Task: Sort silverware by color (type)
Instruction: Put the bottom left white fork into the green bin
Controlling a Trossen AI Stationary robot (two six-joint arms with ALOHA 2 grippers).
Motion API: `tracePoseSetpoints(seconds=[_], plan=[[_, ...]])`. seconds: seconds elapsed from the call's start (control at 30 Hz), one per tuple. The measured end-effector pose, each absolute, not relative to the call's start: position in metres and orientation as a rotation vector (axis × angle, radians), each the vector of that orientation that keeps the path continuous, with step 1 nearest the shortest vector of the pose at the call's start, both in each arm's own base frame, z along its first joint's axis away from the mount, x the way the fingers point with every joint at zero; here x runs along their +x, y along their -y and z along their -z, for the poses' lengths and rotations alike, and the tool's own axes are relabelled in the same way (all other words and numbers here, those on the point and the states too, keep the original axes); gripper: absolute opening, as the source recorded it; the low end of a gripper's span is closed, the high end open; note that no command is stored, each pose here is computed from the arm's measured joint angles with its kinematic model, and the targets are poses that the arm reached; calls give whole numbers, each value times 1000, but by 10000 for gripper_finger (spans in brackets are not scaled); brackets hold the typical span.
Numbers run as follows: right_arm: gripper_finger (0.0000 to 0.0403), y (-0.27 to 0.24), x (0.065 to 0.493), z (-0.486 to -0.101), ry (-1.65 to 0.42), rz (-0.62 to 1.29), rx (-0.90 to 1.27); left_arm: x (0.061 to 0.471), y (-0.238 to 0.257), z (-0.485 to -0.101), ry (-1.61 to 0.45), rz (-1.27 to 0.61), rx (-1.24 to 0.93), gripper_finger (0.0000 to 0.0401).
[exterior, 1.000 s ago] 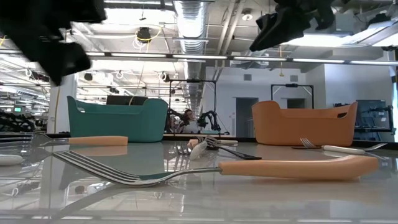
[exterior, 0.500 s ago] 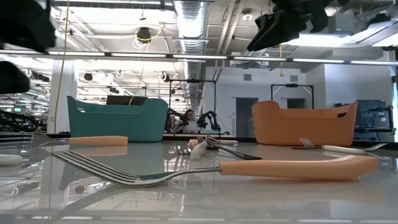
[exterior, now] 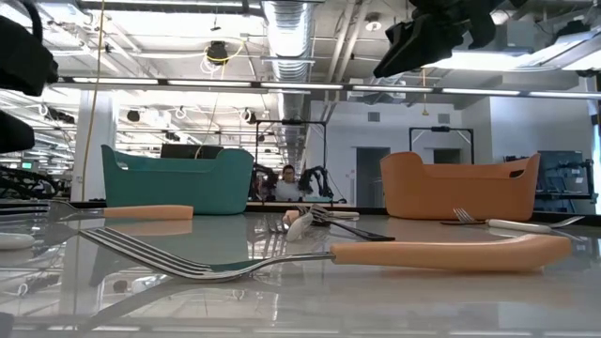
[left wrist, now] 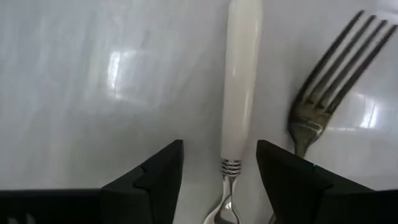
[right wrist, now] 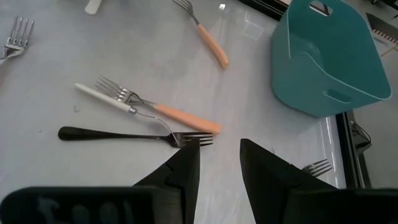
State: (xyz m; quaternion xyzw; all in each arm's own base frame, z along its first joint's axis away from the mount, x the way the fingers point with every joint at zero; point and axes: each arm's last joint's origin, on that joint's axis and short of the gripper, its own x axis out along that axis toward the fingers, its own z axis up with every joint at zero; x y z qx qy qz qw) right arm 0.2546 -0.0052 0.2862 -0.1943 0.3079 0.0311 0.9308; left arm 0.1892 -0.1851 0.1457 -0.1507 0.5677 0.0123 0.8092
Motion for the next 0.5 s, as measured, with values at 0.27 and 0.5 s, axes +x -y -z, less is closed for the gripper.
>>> tracePoseSetpoints(seconds=[0.27,0.5], plan=[[136,5,254,-286,-634,-64,-398,186,190,-138,-1215,-21,-236,174],[137,5,253,-285,-652,-68,-397,184,188,-137,-1225,-32,-203,80]])
